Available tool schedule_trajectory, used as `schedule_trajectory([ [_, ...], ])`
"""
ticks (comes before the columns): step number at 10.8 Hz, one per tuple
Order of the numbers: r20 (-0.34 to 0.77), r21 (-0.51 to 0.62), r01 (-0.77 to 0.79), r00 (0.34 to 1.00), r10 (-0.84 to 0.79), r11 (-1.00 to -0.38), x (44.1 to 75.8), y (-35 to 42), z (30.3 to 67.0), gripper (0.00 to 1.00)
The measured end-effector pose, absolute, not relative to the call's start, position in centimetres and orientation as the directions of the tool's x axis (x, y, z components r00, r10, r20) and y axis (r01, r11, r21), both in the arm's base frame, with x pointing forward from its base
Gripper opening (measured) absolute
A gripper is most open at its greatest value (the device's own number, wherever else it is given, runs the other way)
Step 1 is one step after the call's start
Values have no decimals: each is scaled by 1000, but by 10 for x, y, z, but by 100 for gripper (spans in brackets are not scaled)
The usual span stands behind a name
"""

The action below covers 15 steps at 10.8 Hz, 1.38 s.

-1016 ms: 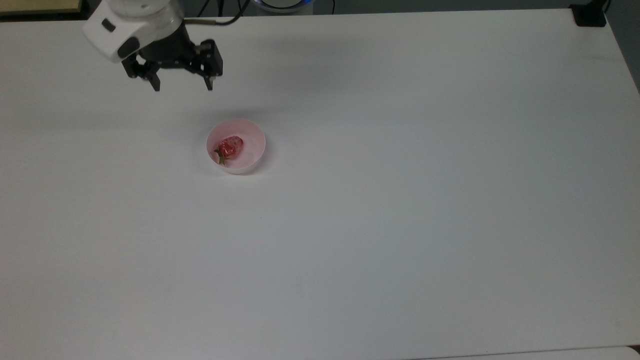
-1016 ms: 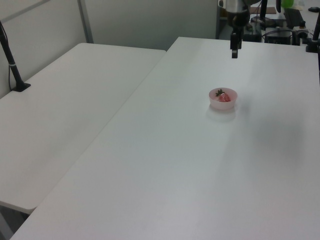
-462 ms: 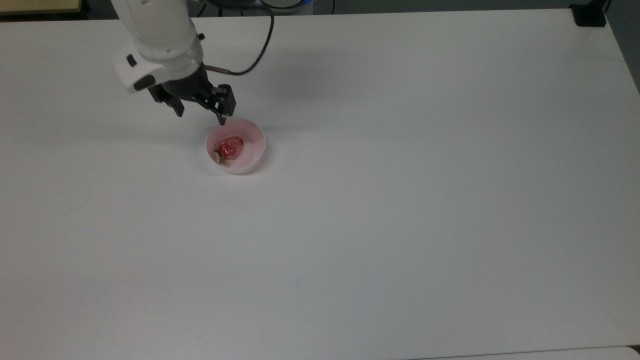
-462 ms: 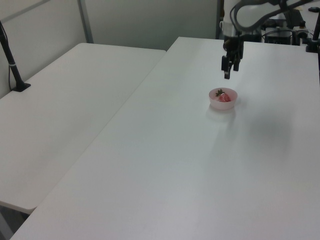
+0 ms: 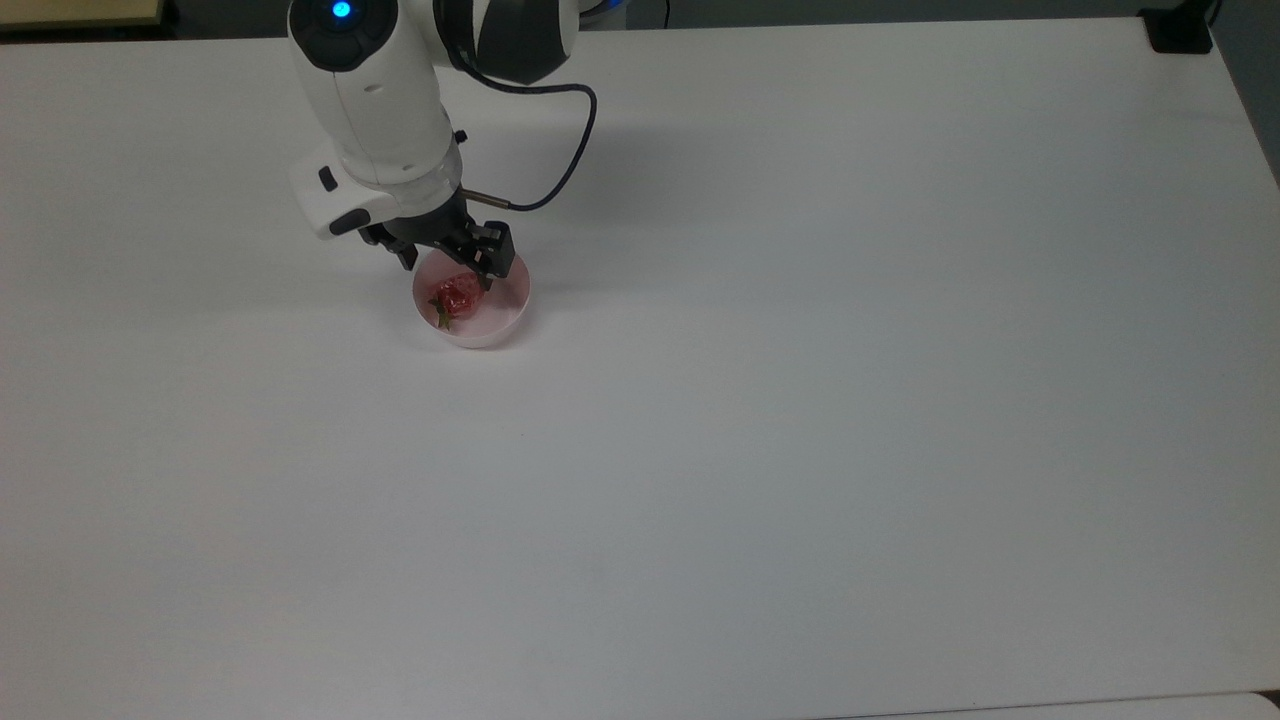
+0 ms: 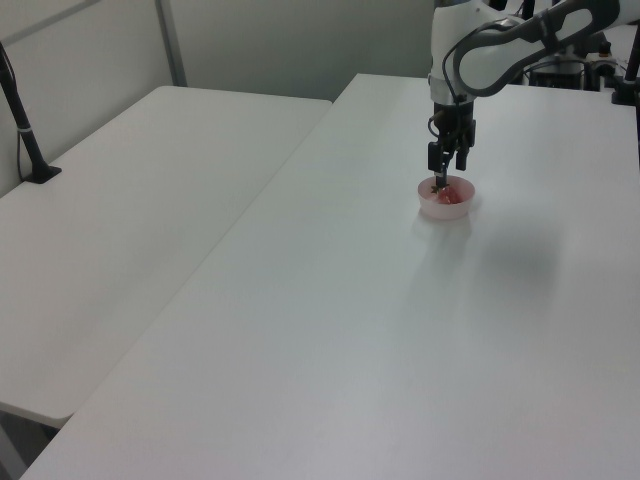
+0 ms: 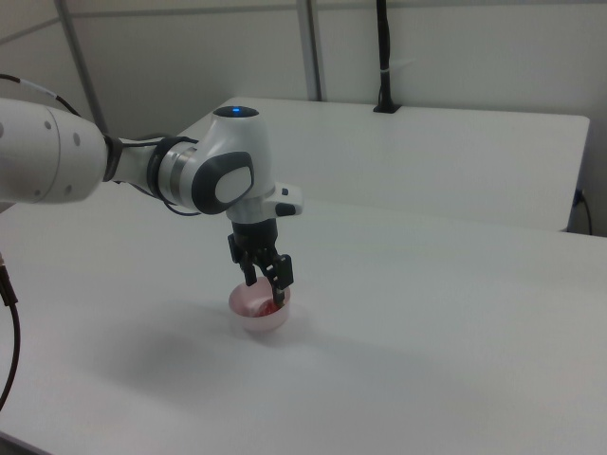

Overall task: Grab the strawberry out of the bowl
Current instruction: 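Close the gripper on the red strawberry inside the bowl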

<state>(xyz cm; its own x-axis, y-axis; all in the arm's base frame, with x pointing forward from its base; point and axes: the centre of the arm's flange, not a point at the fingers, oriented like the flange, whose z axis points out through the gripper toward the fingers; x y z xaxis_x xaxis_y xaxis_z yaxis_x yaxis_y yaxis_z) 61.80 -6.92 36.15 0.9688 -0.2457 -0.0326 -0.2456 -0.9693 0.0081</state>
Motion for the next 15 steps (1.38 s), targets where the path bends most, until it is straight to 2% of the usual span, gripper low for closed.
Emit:
schedule_trajectory([
  [6,-29,10,-275,961,-275,-961,623,-60,336,75],
  [12,-68,52,-233,969,-236,-971,614,-53,314,75],
  [14,-64,58,-226,971,-229,-972,615,-51,310,72],
  [15,-62,58,-226,971,-229,-972,615,-51,310,63],
])
